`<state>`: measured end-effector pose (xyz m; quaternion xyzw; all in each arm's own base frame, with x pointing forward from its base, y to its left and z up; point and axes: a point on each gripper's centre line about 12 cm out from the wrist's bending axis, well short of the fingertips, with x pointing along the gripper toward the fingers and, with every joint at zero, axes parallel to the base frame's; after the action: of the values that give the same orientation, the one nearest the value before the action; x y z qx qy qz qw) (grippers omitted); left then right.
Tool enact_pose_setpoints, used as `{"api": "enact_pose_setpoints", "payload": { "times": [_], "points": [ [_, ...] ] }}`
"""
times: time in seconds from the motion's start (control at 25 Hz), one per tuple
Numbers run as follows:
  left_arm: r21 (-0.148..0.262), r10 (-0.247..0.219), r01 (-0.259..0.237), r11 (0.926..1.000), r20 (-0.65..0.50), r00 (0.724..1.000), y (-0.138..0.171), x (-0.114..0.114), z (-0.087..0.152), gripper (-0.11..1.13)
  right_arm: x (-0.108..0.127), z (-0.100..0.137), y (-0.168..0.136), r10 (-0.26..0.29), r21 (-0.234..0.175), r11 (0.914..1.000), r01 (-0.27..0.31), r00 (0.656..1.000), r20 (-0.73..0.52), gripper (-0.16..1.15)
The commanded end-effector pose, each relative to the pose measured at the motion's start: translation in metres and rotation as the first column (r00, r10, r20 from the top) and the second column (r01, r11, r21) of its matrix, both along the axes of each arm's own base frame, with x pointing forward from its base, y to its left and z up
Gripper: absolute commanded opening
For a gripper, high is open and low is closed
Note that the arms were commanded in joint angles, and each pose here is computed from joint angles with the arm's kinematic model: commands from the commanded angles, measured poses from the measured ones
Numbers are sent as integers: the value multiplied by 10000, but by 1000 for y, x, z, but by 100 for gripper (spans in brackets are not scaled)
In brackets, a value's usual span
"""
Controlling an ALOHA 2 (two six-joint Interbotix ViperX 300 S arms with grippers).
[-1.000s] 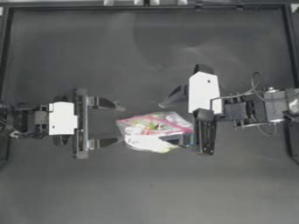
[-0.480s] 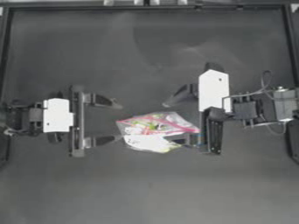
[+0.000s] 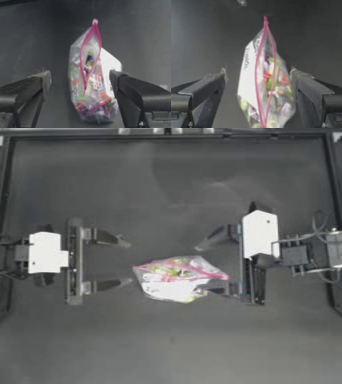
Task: Put candy in bag
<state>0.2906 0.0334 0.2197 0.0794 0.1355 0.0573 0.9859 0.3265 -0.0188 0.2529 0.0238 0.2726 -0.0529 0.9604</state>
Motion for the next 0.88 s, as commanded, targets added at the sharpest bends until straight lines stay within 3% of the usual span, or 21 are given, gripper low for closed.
{"api": "enact_pose_setpoints", "payload": {
  "times": [0.04, 0.88],
  "points": [
    [29, -28, 26, 10000, 477, 9989, -1, -4, 20, 99, -7, 10, -2, -5, -31, 10000, 7, 9986, 520, 102],
    [-42, -292, 298, 9995, 953, 9950, -11, -41, 39, 97, -46, 10, -4, 29, -11, 10000, -28, 9881, 1536, 101]
  ]
}}
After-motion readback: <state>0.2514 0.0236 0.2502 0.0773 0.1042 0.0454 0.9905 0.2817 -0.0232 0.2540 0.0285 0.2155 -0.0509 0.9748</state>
